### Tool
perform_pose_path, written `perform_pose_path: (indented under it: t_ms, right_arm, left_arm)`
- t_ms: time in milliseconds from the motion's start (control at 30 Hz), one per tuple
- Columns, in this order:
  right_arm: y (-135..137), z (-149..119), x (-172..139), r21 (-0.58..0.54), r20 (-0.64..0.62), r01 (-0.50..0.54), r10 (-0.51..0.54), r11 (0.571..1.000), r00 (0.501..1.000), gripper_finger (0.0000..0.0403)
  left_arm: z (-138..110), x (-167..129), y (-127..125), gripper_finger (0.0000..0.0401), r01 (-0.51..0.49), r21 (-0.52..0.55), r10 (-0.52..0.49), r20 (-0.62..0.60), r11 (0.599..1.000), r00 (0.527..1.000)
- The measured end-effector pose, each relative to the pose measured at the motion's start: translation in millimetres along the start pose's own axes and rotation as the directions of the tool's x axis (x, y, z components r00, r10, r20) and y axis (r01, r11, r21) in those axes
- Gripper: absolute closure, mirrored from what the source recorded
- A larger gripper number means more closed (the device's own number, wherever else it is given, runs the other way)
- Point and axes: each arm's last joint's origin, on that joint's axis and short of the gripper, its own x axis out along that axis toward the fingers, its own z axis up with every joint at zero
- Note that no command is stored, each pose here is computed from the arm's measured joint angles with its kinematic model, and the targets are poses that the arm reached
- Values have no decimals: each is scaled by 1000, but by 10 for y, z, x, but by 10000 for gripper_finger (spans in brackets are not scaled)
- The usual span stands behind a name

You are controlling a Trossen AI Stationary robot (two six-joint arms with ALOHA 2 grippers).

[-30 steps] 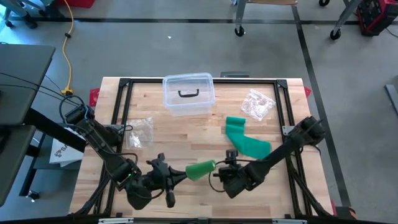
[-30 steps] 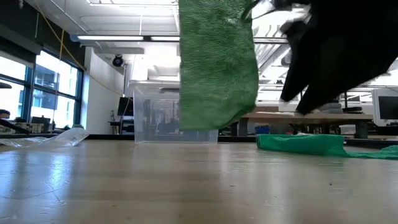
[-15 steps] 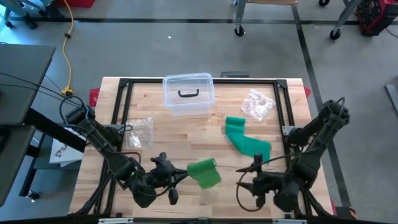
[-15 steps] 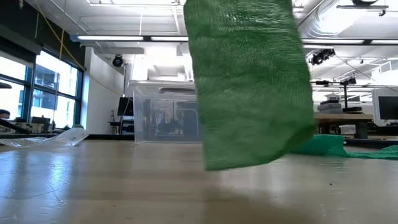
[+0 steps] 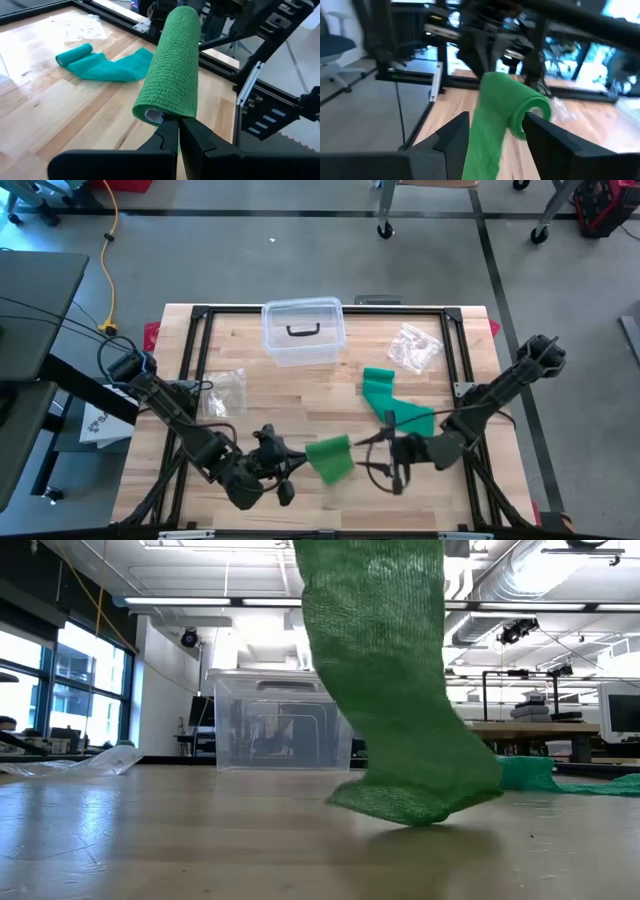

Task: Roll bandage
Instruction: Roll the green bandage

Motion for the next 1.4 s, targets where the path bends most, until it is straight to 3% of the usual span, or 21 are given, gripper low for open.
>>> perform_pose_path:
  t_ms: [167,600,700,933,1067,1267,1400]
  right_arm:
    - [-114,-17,129,110,-8,-26,27,994,1000,222]
    - [-202,-86,226,113,-28,144,-142,983,990,228]
    - [-211,-100,224,100,-38,174,-171,980,985,258]
    - [-203,-130,224,60,-64,147,-143,987,988,391]
    - [-177,-123,206,37,-60,131,-129,991,990,392]
    - [-140,-119,181,-17,-75,20,-21,1000,997,399]
    - [-206,-116,80,-33,-138,38,-43,999,990,402]
  left_arm:
    - [7,18,17,401,-10,-17,10,-2,1000,1000]
    - [17,30,22,401,-10,-30,10,-1,1000,1000]
    - [13,25,19,401,-9,-29,9,-1,1000,1000]
    - [9,21,16,401,-5,-28,5,-5,1000,1000]
    - [7,20,14,401,-1,-28,1,-10,1000,1000]
    - [-2,17,9,401,16,0,-16,-32,1000,999]
    - [-16,0,1,401,20,5,-20,-35,1000,999]
